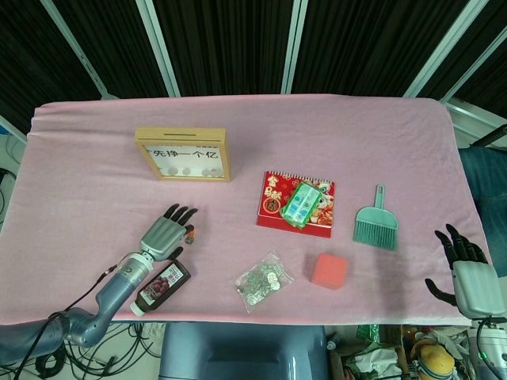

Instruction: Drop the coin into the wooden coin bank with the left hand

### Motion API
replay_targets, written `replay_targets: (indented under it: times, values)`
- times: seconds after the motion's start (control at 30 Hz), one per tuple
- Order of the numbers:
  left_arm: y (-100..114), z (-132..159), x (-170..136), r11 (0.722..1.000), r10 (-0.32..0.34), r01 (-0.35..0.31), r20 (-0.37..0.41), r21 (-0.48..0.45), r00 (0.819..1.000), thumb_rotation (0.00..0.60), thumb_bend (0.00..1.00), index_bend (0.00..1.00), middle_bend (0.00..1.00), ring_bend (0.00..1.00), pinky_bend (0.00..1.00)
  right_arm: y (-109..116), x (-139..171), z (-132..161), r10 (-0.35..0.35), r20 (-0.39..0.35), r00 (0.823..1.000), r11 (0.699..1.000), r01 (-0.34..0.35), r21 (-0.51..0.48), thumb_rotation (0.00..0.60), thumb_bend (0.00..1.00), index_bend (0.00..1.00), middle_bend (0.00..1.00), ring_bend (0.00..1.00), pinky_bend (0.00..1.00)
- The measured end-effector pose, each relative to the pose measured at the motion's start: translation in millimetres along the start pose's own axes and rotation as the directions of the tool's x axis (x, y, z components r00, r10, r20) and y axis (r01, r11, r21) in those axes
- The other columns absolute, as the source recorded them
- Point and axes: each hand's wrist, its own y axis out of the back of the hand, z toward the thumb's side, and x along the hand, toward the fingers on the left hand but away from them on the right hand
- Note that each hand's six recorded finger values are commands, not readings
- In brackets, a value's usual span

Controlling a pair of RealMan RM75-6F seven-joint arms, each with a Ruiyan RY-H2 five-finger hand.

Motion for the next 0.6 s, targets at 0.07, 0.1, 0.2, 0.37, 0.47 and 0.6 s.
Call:
replay_targets:
  times: [0.07,0.1,0.2,0.37,0.47,0.6]
  values:
    - [-0.4,-0.1,1.6,1.0,0.0,0.0,-0.002,0.001,1.0,0.6,0.36,0.42,0.04,0.0,0.0,-0.1,0.1,0.1,0.001,0.0,1.0,1.0,-0.001,-0.001,0.6,0.16,0.12,0.0,0.1,0.16]
    - [-0.4,0.2,2.5,1.0,0.001,-0.001,-0.003,0.001,1.0,0.6,0.36,0.42,0.04,0.0,0.0,-0.2,0.2,0.2,0.001,0.0,1.0,1.0,-0.001,-0.001,0.6,0.16,0.12,0.0,0.1,0.16]
    - [0.1,1.4,3.6,1.0,0.004,-0.004,-0.002,0.005,1.0,0.6,0.36,0.42,0.04,0.0,0.0,-0.1,0.1,0.0,0.001,0.0,1.0,1.0,-0.001,-0.001,0.6,0.16,0.12,0.0,0.1,0.16]
    - [-0.6,2.3,4.1,1.0,0.002,-0.002,-0.002,0.024,1.0,0.6,0.36,0.42,0.04,0.0,0.0,-0.5,-0.4,-0.2,0.003,0.002,1.0,1.0,-0.003,-0.003,0.6,0.16,0.12,0.0,0.1,0.16]
    - [-1.7,2.4,4.7,1.0,-0.004,0.004,-0.005,0.028,1.0,0.6,0.36,0.42,0.04,0.0,0.0,-0.7,0.0,0.4,0.003,-0.001,1.0,1.0,-0.003,-0.001,0.6,0.16,0.12,0.0,0.1,0.16]
    - [-2.8,1.6,4.7,0.999,-0.008,0.009,-0.009,0.031,1.0,0.6,0.36,0.42,0.04,0.0,0.0,-0.8,0.0,0.2,0.003,0.001,1.0,1.0,-0.003,-0.002,0.6,0.16,0.12,0.0,0.1,0.16]
